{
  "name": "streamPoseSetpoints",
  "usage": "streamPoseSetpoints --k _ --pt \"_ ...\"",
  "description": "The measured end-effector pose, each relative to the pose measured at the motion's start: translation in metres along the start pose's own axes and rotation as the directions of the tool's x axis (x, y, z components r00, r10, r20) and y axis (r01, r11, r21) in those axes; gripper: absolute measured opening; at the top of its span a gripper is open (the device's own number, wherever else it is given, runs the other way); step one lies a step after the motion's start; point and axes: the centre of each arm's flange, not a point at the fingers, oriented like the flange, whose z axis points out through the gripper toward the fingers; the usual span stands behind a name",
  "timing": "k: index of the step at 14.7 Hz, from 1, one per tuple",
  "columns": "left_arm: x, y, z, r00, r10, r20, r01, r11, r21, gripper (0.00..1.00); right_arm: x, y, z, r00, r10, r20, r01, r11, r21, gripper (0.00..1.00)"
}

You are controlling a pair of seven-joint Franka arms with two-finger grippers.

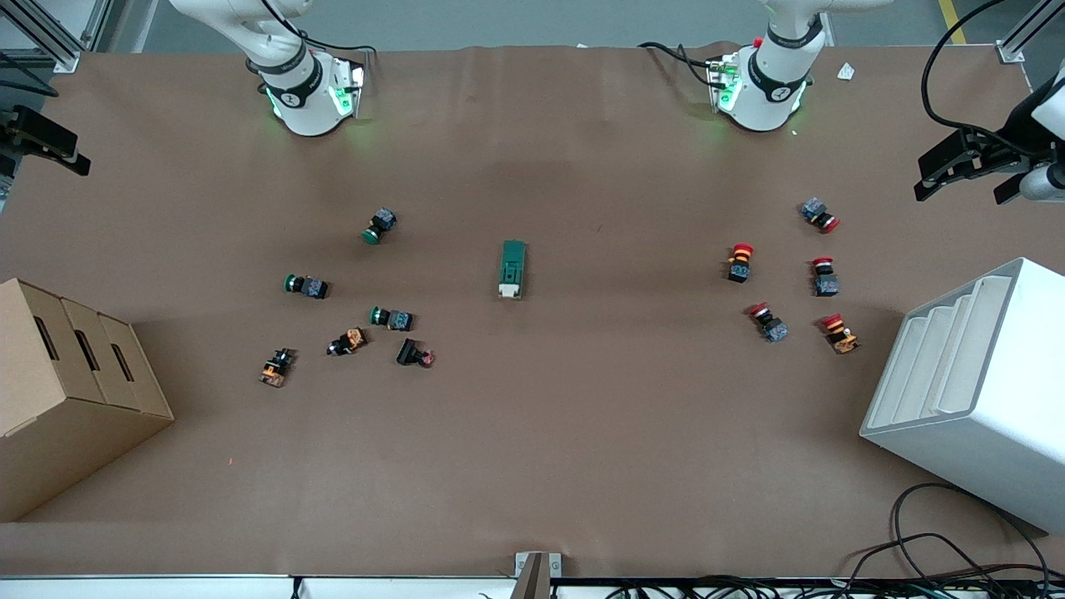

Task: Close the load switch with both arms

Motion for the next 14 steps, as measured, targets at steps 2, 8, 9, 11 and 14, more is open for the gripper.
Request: streamPoseSetpoints --k 2,8,9,11,14 --pt "-0.002 0.005 0.001 1.0 0.008 0.002 -0.008 1.0 0.0 1.0 0.0 0.0 0.001 1.0 0.0 0.001 0.0 1.0 0.0 1.0" --pt "-0.005 0.033 0.0 1.0 -0.004 0.002 0.004 1.0 0.003 1.0 0.001 0.0 0.001 1.0 -0.001 0.001 0.001 1.0 0.0 1.0" --pt "-0.005 0.032 0.0 1.0 -0.005 0.001 0.005 1.0 0.003 1.0 0.001 0.0 0.001 1.0 0.0 0.001 0.0 1.0 0.0 1.0" --pt "-0.005 0.031 0.0 1.0 -0.007 0.001 0.007 1.0 0.003 1.0 0.002 0.001 0.002 1.0 0.0 0.003 0.0 1.0 0.0 1.0" --pt "-0.005 0.029 0.0 1.0 -0.01 0.001 0.01 1.0 0.003 1.0 0.002 0.0 0.003 1.0 0.0 0.003 0.0 1.0 0.002 1.0"
